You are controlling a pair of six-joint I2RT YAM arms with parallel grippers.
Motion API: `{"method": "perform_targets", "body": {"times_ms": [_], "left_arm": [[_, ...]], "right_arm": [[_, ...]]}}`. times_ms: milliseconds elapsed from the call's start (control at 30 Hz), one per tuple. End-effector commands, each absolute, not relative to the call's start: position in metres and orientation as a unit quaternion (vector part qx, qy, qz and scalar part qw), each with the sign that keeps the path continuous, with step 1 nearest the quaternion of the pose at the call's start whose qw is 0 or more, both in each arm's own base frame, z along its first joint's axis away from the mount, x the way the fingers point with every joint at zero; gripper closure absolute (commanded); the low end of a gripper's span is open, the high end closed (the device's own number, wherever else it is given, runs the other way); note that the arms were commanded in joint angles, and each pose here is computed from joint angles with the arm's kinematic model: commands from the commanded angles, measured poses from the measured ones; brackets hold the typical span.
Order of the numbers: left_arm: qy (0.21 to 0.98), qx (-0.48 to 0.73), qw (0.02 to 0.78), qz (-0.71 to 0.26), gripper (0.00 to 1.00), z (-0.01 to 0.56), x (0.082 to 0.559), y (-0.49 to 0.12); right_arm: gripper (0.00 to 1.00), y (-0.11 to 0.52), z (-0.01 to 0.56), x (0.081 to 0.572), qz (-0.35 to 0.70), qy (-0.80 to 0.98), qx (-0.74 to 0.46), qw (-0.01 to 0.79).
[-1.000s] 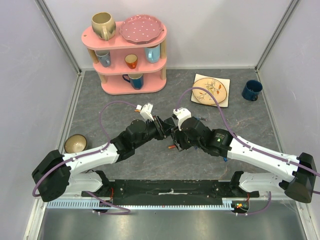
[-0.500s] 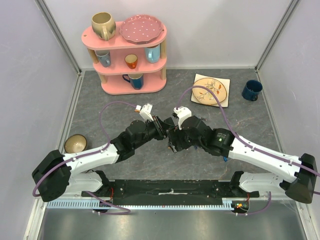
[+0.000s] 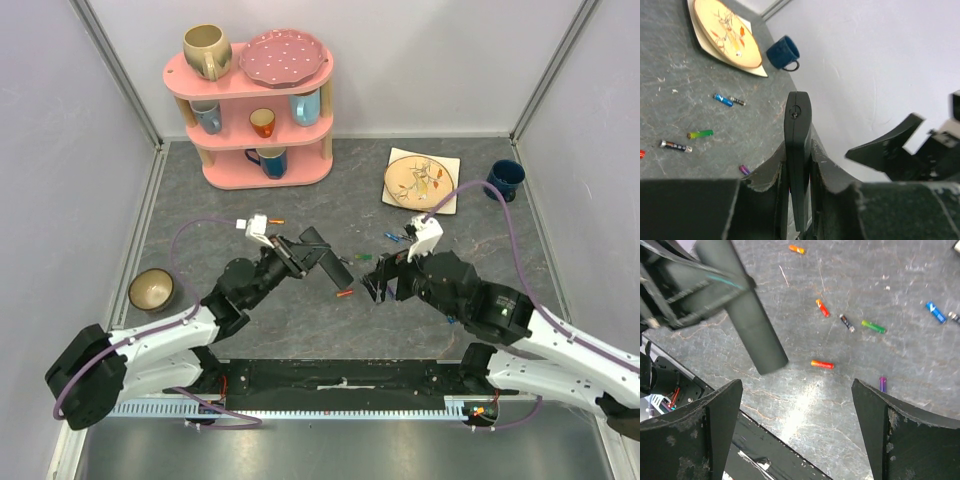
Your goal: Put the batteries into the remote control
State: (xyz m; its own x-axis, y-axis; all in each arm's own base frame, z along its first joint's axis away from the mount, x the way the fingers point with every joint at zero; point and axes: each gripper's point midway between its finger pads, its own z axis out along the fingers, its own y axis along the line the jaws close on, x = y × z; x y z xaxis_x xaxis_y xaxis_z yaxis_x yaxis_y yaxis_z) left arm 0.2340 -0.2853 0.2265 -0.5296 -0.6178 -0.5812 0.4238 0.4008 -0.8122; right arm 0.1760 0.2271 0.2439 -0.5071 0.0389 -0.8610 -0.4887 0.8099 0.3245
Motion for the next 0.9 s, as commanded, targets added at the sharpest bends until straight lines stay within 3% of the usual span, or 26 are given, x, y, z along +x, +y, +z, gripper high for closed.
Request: {"method": "perform_targets", "body": {"times_ms": [0,300,867], "left_arm": [[0.596,-0.061,0.53,-0.6,0.98,0.267,0.227,-0.262],[0.582,-0.049,0.529,-0.616,0.98,0.266,0.214,-0.249],[0.589,-0.038,0.509,-0.627,0.98,0.266,0.207,-0.254]], "right_arm": [[0.02,0.24,0.251,0.18,0.363,0.784,-0.057,0.501],[0.02,0.272,0.262,0.166,0.526,0.72,0.016,0.452],[0.03,0.304,0.242,0.173,0.579,0.709,-0.005,0.402]]}}
